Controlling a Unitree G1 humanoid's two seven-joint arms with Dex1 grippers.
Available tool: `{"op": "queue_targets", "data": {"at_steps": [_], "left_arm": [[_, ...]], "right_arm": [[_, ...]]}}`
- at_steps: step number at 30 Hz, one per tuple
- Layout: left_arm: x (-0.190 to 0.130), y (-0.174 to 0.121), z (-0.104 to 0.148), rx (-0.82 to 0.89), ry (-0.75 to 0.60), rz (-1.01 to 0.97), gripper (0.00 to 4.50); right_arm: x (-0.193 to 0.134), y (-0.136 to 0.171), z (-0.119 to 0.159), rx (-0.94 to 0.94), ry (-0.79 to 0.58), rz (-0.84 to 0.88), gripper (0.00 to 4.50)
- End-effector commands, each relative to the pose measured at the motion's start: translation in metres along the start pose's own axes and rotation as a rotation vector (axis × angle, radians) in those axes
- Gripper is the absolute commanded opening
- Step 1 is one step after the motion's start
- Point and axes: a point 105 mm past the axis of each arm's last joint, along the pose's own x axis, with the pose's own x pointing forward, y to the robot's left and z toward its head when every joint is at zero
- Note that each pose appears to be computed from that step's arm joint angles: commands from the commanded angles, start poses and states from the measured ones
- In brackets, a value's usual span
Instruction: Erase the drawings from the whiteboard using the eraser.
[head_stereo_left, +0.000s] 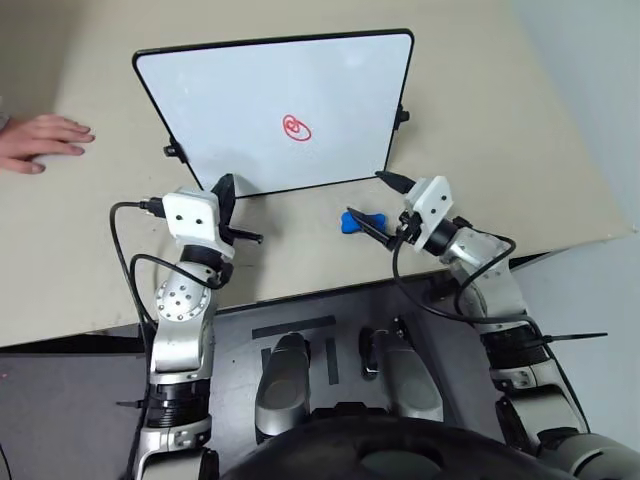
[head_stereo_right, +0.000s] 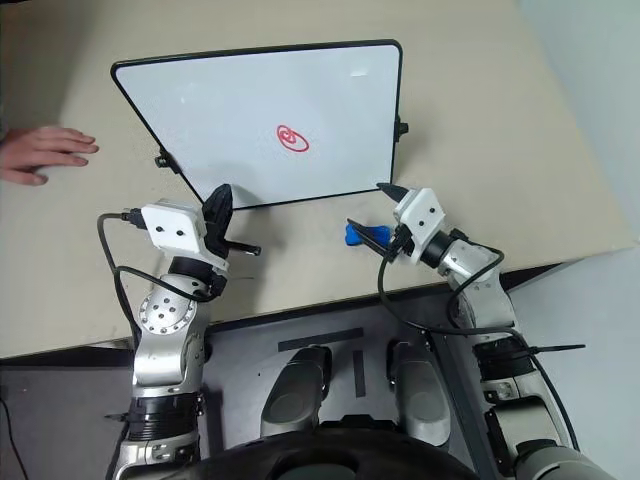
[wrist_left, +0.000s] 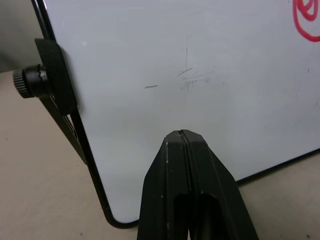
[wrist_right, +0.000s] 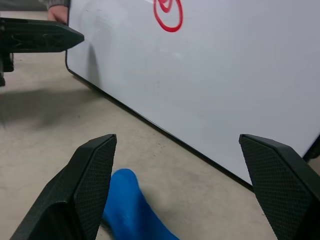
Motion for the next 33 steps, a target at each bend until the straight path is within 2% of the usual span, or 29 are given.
{"op": "queue_targets", "data": {"at_steps": [1, 8, 14, 22, 33], "left_arm": [[0.002, 0.003, 0.016, 0.011, -0.049, -0.009, 0.0], [0.01, 0.0, 0.019, 0.021, -0.053, -0.052, 0.0], [0.009, -0.002, 0.017, 0.015, -0.052, -0.047, 0.0], [-0.011, 0.001, 0.011, 0.005, -0.022, 0.017, 0.0], [-0.025, -0.001, 0.008, -0.012, 0.001, 0.059, 0.0]], "right_arm": [[0.0, 0.006, 0.011, -0.013, -0.043, 0.004, 4.15], [0.001, 0.016, 0.017, -0.009, -0.059, 0.012, 4.15], [0.001, 0.026, 0.018, -0.043, -0.025, 0.1, 4.15], [-0.011, 0.032, 0.005, -0.043, 0.054, 0.221, 4.15], [-0.021, 0.029, -0.011, -0.041, 0.137, 0.281, 4.15]]}}
